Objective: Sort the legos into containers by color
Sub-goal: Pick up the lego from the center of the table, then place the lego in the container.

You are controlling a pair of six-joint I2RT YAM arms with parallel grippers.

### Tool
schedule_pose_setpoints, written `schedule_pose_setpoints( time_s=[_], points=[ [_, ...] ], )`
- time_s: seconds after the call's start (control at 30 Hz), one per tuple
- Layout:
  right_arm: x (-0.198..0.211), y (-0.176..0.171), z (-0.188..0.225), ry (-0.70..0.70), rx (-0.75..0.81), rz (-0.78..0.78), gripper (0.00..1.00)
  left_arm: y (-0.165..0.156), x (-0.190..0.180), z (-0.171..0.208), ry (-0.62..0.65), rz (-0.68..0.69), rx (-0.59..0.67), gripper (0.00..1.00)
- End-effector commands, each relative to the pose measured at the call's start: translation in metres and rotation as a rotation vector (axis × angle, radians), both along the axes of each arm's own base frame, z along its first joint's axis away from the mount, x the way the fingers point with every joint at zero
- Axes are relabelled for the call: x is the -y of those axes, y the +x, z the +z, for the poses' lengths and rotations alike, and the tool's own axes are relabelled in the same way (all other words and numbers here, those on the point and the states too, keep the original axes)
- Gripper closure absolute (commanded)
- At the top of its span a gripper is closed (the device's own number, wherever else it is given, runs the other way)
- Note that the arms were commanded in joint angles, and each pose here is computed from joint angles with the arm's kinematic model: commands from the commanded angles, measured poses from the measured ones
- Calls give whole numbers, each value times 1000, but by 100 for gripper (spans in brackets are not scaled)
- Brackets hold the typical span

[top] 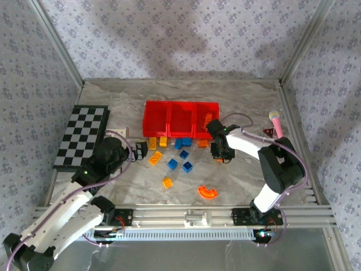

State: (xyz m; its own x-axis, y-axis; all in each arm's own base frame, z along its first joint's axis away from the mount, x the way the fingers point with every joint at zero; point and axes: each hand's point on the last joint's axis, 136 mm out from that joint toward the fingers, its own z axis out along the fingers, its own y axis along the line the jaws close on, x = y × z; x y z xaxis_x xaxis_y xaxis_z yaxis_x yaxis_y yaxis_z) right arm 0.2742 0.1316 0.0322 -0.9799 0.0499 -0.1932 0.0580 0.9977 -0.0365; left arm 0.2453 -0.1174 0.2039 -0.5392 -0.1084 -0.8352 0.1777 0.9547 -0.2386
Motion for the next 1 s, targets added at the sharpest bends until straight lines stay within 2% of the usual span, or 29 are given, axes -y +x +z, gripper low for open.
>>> schedule_pose_setpoints(
  time_s=[0.0,0.2,0.4,0.6,0.8,0.97],
  points=[
    [-7,15,45,9,102,49,78,-3,1,0,-6,-2,-5,0],
    [-27,43,101,75,212,113,79,-3,1,-1,-9,-3,-10,0],
    [-37,86,120,122,265,128,80,-4,1,2,-13,-4,-6,0],
    [-53,125,114,165,242,164,80,-6,-3,6,1,2,0,0],
    [-58,155,89,189,188,171,79,-7,-5,9,-4,7,11,0],
    [-65,171,78,231,168,167,74,-7,-5,9,-6,9,12,0]
  ],
)
